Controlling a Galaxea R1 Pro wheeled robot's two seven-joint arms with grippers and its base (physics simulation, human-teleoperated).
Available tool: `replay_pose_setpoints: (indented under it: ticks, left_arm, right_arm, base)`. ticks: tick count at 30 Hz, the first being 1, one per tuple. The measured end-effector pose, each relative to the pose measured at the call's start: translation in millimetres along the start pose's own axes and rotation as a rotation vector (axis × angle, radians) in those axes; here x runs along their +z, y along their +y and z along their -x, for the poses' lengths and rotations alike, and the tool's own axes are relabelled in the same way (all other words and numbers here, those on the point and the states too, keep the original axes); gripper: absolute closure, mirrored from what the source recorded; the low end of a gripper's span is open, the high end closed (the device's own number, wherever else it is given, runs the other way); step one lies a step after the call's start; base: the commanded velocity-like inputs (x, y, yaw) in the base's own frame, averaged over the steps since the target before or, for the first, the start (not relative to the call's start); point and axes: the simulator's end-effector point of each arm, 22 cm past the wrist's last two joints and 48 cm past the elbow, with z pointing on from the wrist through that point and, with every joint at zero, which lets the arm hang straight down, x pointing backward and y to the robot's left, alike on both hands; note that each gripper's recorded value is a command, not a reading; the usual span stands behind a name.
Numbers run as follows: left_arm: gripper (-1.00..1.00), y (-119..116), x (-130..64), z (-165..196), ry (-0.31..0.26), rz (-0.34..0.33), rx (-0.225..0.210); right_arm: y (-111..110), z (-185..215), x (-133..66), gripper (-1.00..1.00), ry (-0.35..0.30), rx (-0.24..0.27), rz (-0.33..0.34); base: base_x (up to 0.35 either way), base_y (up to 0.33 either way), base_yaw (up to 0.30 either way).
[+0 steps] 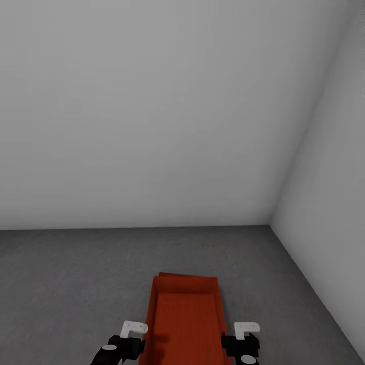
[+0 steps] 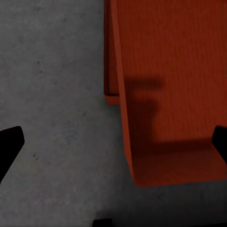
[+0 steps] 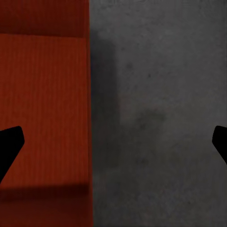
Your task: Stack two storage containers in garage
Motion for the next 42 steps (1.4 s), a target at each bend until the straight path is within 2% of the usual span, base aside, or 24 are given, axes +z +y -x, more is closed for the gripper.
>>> replay_pose_setpoints:
  ticks: [8, 35, 42]
  left_arm:
    - [-1.00, 1, -1.9, 5, -0.012, 0.002, -0.002]
    - [-1.00, 3, -7.9, 15, -0.035, 0.006, -0.001]
    - [-1.00, 2, -8.9, 18, -0.043, 0.006, 0.001]
  right_arm:
    - [0, 5, -1.2, -1.00, -0.010, 0.002, -0.001]
    - [-2, 19, -5.5, -1.00, -0.039, 0.006, -0.002]
    - [-2, 21, -6.5, -1.00, -0.045, 0.007, -0.002]
  base:
    - [-0.053, 0.000, 0.000]
    - [-0.335, 0.000, 0.000]
    - [-0.120, 0.000, 0.000]
